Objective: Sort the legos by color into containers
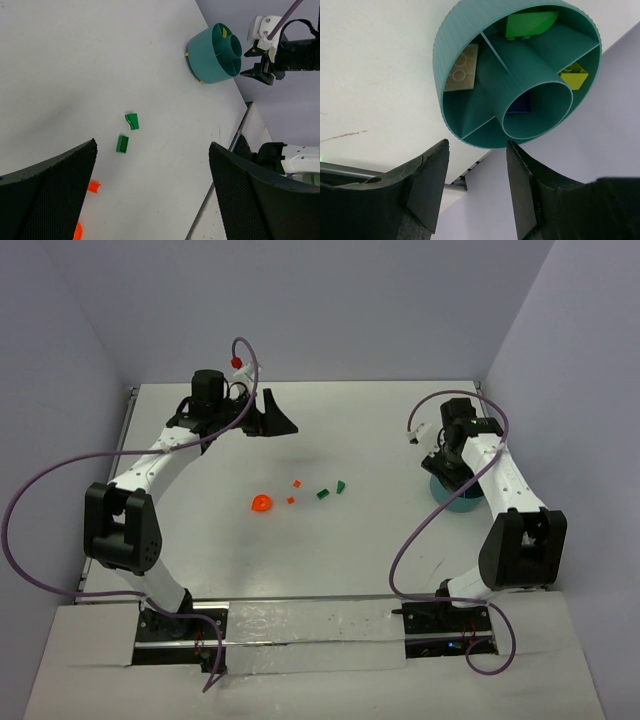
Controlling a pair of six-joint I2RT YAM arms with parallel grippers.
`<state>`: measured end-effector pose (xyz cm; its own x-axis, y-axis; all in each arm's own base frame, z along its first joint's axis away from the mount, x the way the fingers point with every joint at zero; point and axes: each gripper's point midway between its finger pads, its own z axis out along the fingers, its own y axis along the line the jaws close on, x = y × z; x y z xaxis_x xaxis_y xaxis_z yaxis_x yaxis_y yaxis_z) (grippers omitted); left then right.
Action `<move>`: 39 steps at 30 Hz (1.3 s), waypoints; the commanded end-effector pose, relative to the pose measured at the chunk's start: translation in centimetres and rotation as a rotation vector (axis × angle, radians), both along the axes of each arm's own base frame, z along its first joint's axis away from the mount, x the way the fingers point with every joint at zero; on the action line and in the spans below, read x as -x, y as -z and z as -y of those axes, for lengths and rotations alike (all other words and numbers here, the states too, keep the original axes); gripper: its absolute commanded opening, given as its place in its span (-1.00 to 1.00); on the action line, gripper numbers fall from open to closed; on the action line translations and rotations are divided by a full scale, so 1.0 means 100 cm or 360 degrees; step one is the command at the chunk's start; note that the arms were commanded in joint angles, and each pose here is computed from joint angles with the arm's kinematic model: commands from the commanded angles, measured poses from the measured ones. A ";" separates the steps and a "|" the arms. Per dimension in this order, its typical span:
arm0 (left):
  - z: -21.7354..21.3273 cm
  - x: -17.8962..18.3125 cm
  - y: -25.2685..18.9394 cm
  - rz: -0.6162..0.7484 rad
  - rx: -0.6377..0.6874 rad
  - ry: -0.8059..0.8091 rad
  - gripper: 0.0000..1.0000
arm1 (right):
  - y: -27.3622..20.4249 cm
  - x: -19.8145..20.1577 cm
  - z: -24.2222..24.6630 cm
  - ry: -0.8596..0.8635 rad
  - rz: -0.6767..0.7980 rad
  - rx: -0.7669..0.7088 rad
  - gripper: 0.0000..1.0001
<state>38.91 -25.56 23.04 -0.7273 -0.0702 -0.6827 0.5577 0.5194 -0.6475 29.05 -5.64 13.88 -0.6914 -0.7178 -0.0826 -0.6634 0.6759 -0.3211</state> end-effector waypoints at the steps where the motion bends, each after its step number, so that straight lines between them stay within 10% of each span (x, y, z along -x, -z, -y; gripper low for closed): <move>1: 0.000 -0.005 -0.025 0.0143 -0.0011 0.0002 0.99 | -0.032 -0.011 -0.007 0.0012 0.0145 -0.0077 0.14; 7: -0.012 -0.004 -0.052 0.0321 -0.0110 -0.0040 0.98 | -0.119 -0.031 -0.047 0.0028 0.0485 -0.0438 0.36; 11: -0.029 -0.006 -0.057 0.0465 -0.0287 -0.0075 0.99 | -0.126 -0.041 -0.074 0.0042 0.0528 -0.0688 0.99; 20: -0.049 0.001 -0.039 0.0624 -0.0466 -0.0015 0.99 | -0.124 -0.076 -0.126 0.0011 0.0552 -0.1049 1.00; 39: -0.083 -0.063 0.002 0.0679 -0.0644 -0.0325 0.98 | -0.043 -0.081 -0.240 -0.0154 0.0147 -0.0935 0.90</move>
<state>42.49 -18.62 20.63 -0.4225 0.2075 -0.8823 0.6422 0.7555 -0.1299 37.82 14.88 17.82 -0.6181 -0.5582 -0.5536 -0.7014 0.7096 0.0676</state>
